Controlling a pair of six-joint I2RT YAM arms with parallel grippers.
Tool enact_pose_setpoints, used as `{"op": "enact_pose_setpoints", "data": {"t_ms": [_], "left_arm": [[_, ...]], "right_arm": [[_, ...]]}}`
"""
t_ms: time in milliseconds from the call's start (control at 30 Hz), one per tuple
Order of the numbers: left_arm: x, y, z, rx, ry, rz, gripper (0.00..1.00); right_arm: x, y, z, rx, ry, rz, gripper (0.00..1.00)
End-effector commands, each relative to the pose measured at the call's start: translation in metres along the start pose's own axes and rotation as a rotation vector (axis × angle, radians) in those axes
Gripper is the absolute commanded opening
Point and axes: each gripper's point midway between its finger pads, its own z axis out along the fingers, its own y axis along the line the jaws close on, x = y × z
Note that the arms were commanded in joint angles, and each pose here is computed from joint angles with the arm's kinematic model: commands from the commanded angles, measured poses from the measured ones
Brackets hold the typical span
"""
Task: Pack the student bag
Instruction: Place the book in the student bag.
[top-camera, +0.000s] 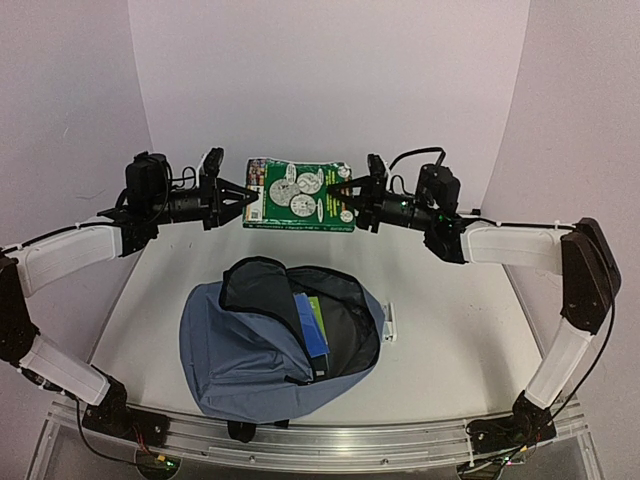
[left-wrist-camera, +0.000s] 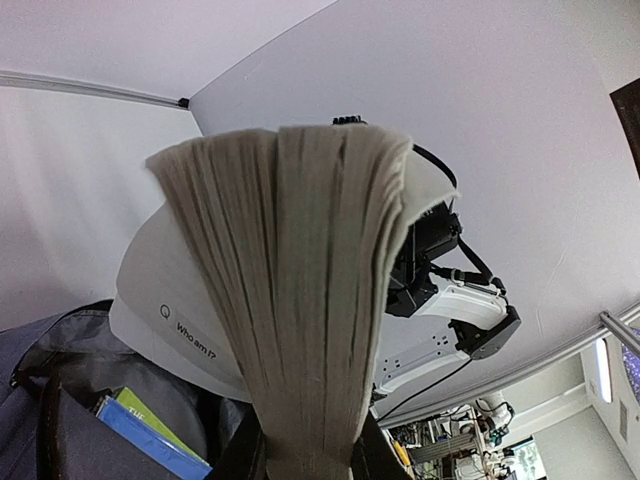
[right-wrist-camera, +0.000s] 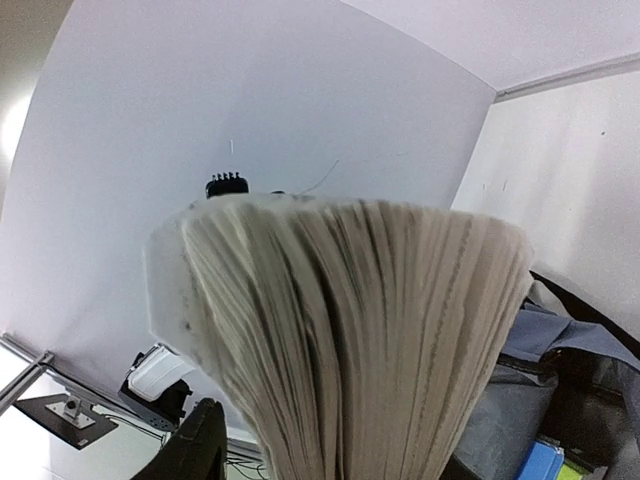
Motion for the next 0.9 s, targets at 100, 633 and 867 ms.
{"op": "enact_pose_setpoints", "data": {"t_ms": [100, 633, 867], "left_arm": [[0.003, -0.011, -0.001, 0.016, 0.025, 0.015, 0.0], [0.092, 0.1, -0.079, -0.671, 0.097, -0.222, 0.95], [0.123, 0.09, -0.076, -0.556, 0.167, -0.303, 0.91]], "right_arm": [[-0.016, 0.06, -0.015, -0.15, -0.09, -0.12, 0.08], [-0.014, 0.021, -0.083, 0.376, -0.208, -0.242, 0.0], [0.014, 0.005, -0.1, 0.437, -0.146, -0.17, 0.0]]}}
